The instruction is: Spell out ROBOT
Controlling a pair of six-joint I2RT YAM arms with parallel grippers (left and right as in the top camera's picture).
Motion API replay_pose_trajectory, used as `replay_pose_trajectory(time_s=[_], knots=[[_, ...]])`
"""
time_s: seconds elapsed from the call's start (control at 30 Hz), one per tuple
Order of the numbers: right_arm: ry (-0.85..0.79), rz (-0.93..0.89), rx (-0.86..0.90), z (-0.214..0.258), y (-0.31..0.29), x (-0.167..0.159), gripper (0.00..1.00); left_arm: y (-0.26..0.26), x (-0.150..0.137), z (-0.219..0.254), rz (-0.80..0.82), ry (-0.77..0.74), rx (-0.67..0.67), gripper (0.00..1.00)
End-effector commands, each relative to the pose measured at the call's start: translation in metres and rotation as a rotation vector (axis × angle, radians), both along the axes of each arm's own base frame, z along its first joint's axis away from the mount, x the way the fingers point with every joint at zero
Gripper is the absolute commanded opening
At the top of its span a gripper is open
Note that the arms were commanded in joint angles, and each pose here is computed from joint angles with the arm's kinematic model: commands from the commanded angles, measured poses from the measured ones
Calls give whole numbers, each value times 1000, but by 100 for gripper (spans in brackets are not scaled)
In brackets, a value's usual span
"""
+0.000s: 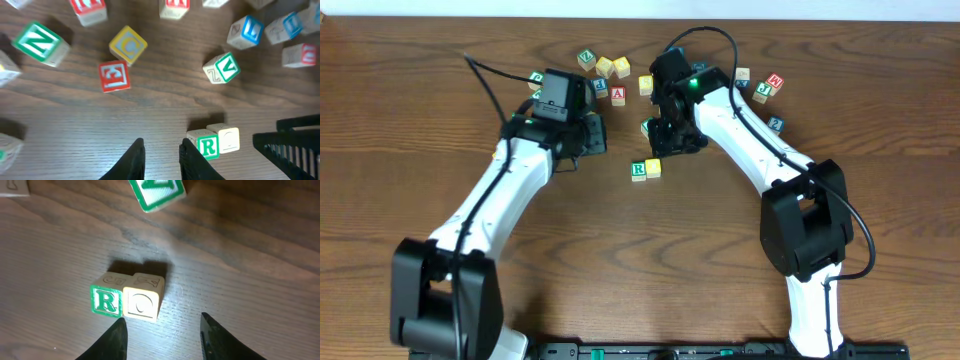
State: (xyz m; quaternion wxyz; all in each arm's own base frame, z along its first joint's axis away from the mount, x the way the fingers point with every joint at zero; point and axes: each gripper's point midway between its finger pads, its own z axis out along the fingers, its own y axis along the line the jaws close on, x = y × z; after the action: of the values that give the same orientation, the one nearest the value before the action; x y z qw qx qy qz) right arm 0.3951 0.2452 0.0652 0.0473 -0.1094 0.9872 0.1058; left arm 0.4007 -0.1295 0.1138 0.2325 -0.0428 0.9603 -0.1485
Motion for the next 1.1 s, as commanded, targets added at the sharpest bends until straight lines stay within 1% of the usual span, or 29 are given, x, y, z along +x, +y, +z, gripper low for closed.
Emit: replay_pose_trajectory(time_s=[0.0,0.27,0.5,0.7,0.83,0.87,0.9,1.07], knots=[[-73,11,31,27,3,12,42,15,8,30,33,-71,0,24],[-131,8,68,34,18,23,39,45,5,52,103,-103,-5,24],[-181,-15,111,38,35,32,38,52,0,47,118,-72,11,24],[-193,-32,123,29,45,37,36,55,-4,43,126,-52,29,24],[-184,-45,113,20,49,36,31,55,-4,43,127,-51,29,24],[-179,-61,96,15,48,36,27,55,-4,43,127,-51,29,24],[-176,-73,82,12,47,35,26,55,-4,43,127,-51,29,24],[-168,-141,38,3,41,32,22,55,-5,43,127,-48,30,24]])
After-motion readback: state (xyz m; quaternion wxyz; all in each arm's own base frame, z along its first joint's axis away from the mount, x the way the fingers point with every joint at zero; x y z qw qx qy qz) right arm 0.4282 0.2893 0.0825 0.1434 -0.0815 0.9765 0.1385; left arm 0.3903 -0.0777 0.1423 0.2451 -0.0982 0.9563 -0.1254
